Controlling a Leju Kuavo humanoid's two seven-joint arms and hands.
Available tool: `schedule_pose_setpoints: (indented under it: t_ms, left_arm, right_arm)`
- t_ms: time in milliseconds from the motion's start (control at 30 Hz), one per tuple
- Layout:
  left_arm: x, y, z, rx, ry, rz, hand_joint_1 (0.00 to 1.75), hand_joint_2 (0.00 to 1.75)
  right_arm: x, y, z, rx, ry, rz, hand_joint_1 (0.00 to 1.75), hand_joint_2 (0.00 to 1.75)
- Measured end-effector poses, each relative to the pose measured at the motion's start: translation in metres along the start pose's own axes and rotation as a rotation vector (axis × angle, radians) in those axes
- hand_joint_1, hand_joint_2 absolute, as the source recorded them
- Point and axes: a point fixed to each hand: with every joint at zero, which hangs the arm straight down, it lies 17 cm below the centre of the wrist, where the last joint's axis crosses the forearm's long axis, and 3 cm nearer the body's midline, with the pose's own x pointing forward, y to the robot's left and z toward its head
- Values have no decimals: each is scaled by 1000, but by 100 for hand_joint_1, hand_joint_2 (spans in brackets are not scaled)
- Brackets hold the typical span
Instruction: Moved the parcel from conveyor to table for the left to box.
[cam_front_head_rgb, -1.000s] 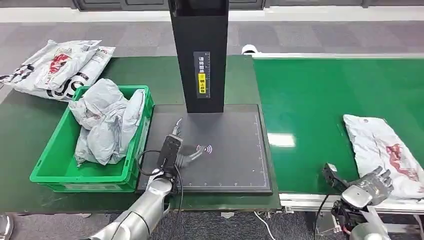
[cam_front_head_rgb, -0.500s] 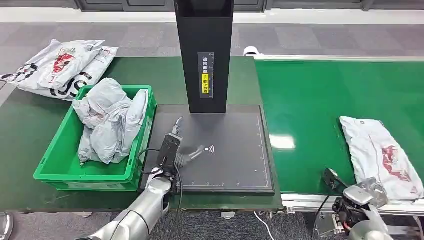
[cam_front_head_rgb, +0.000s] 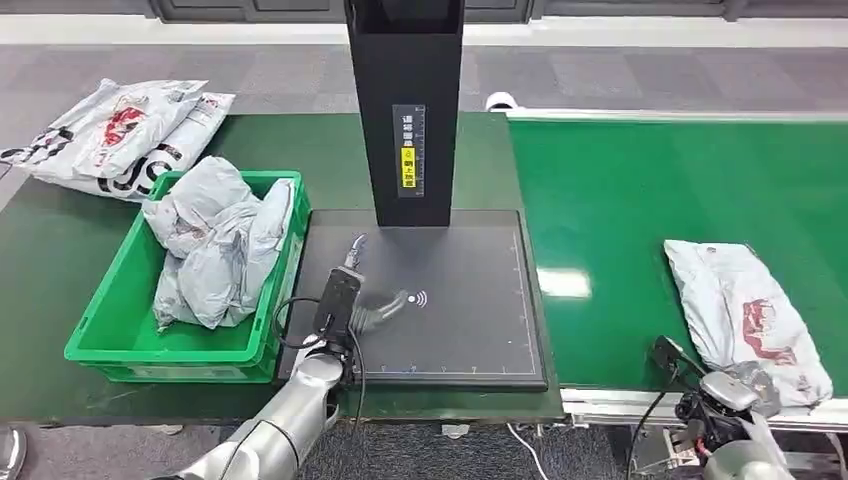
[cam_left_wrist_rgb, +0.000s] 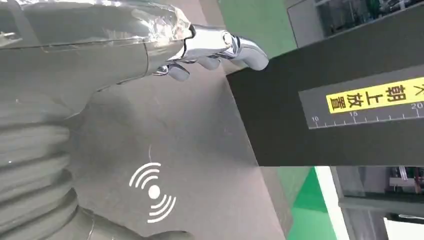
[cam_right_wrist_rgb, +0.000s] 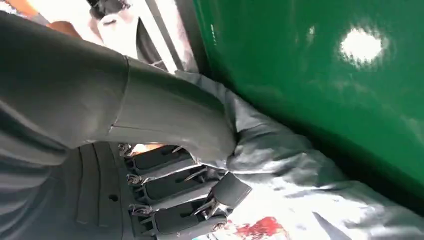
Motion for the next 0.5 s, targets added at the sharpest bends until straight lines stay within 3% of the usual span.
schedule_pose_setpoints:
  t_ms: [200, 367, 500]
  left_arm:
    - [-6, 12, 2, 51, 11, -19, 0, 175]
    - [-9, 20, 5, 89, 16, -33, 0, 175]
    - [-7, 31, 3, 130, 9, -56, 0, 175]
  right_arm:
    - [66, -85, 24, -389, -265, -224, 175, 175]
    - [129, -167, 79, -617, -547, -393, 175, 175]
    - [176, -210, 147, -738, -790, -508, 175, 175]
